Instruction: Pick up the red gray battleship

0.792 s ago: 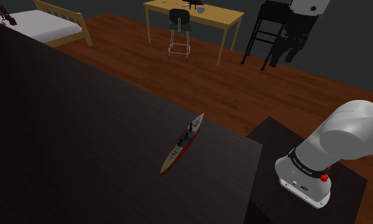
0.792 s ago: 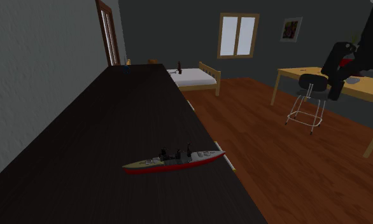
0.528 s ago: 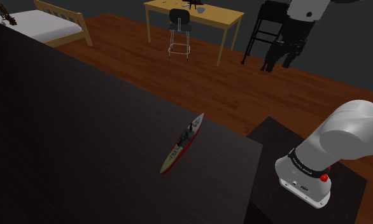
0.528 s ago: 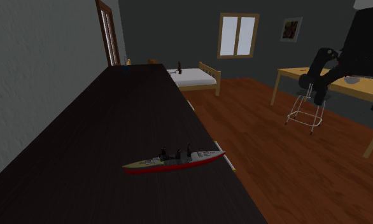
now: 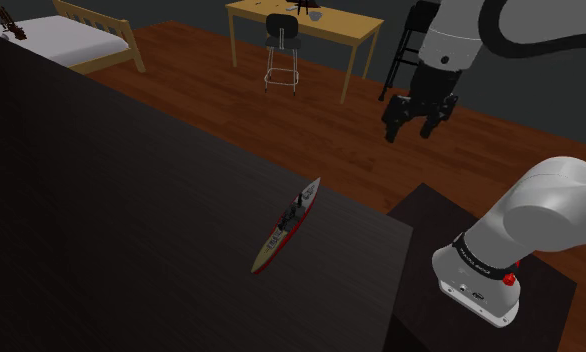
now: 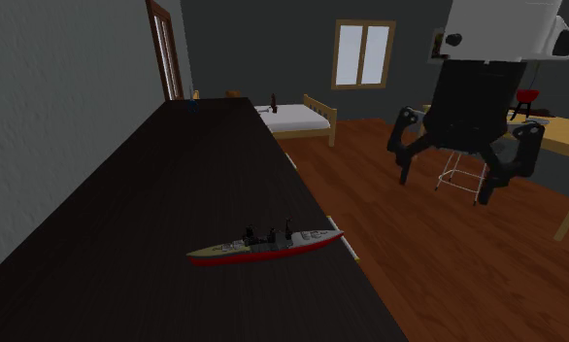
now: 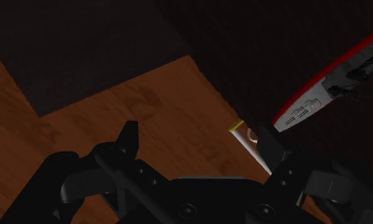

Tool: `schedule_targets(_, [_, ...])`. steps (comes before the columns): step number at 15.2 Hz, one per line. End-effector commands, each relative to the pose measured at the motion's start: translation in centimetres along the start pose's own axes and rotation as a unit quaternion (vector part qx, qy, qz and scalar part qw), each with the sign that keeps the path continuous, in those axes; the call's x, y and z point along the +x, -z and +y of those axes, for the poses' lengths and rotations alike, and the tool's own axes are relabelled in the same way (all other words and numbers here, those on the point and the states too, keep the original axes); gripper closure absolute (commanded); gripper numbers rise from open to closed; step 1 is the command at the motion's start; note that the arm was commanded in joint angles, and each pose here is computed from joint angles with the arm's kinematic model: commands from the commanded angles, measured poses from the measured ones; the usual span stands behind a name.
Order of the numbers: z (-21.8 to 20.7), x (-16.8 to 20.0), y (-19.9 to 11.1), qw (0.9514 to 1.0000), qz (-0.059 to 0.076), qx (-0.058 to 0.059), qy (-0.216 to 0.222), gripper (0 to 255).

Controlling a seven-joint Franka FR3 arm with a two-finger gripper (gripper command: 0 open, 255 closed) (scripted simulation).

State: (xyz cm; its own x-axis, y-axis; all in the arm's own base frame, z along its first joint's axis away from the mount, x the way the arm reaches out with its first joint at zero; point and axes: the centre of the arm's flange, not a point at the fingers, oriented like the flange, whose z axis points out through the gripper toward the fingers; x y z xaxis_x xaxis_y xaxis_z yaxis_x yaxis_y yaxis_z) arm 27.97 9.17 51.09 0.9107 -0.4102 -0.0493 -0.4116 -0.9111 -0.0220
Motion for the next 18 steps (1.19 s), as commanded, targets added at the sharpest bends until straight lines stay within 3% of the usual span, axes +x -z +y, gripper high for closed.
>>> schedule_targets(1, [-2.0,-0.8,-1.1,0.9996,0.003,0.001,-0.027,0])
schedule_targets(9, [-11.3,-3.0,-5.8,0.9918,0.013,0.004,-0.127,0])
schedule_targets(13, [-16.1,-3.3,-8.1,0.9841,0.018,0.005,-0.176,0])
schedule_targets(18, [-22.0,-3.0,-10.9,0.9711,0.024,0.007,-0.237,0])
